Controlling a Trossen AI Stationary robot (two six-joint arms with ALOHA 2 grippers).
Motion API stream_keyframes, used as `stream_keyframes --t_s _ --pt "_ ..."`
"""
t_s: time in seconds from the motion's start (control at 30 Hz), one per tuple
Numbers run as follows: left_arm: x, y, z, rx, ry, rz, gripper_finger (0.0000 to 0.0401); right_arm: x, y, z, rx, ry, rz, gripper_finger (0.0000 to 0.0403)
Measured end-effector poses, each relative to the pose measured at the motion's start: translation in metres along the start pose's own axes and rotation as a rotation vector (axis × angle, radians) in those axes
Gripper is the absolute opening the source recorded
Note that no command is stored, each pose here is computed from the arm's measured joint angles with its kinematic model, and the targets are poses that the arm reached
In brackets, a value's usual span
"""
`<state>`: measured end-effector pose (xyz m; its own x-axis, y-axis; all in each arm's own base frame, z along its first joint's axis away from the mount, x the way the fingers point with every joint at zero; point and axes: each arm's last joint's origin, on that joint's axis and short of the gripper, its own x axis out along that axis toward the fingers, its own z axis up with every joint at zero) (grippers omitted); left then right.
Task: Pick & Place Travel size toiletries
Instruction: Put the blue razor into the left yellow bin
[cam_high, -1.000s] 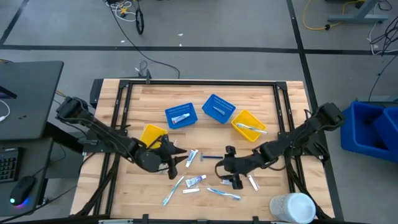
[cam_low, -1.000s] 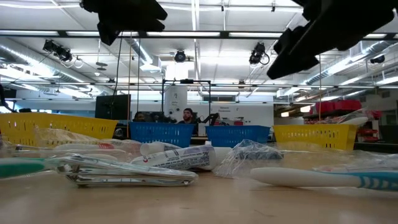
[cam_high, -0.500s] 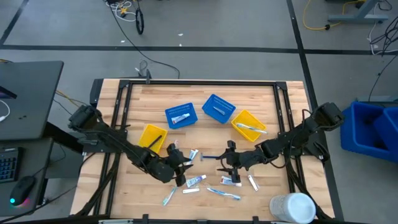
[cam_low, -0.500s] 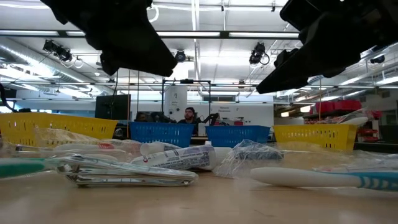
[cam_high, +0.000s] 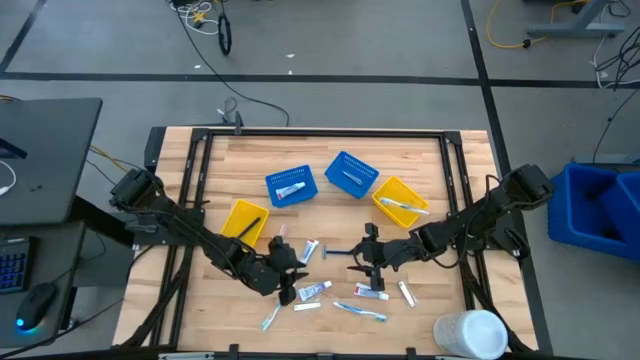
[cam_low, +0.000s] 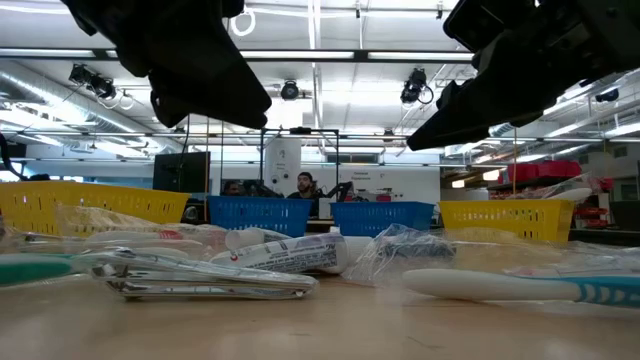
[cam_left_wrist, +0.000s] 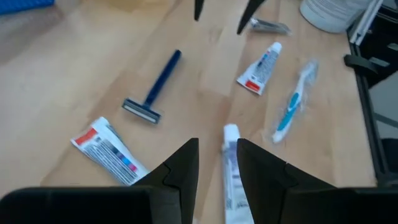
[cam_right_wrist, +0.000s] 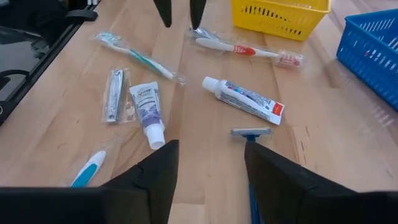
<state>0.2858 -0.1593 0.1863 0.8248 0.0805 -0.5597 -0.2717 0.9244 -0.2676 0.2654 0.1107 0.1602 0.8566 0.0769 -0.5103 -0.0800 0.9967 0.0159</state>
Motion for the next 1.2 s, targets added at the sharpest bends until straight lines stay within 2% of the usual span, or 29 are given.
stream_keyframes --t_s 0.2,0.33,0.43,0.57,0.83,0.97,1.2 --pt "0.003 -0.006 -0.004 -0.061 0.05 -0.04 0.0116 0.0 0.0 0.0 0.0 -0.001 0.001 0.0192" --pt "-0.002 -0.015 0.011 0.033 0.1 0.012 0.0116 0.0 -0.001 0.0 0.002 0.001 -0.004 0.0213" --pt "-0.009 -0.018 0.024 0.06 0.126 0.102 0.0116 0.0 -0.002 0.0 0.004 -0.002 -0.005 0.0227" --pt "-0.016 -0.021 0.034 0.0 0.15 0.155 0.0116 0.0 -0.002 0.0 0.005 -0.001 -0.005 0.024" --pt "-0.018 -0.005 0.026 -0.06 0.209 0.31 0.0116 0.0 -0.002 0.0 0.03 -0.001 -0.006 0.0248" --pt "-0.016 -0.001 0.028 -0.067 0.226 0.324 0.0121 0.0 -0.002 0.0 0.03 0.001 -0.006 0.0244" --pt "-0.011 0.006 0.034 -0.109 0.215 0.345 0.0158 0.0 -0.002 0.0 0.03 0.0 -0.006 0.0236"
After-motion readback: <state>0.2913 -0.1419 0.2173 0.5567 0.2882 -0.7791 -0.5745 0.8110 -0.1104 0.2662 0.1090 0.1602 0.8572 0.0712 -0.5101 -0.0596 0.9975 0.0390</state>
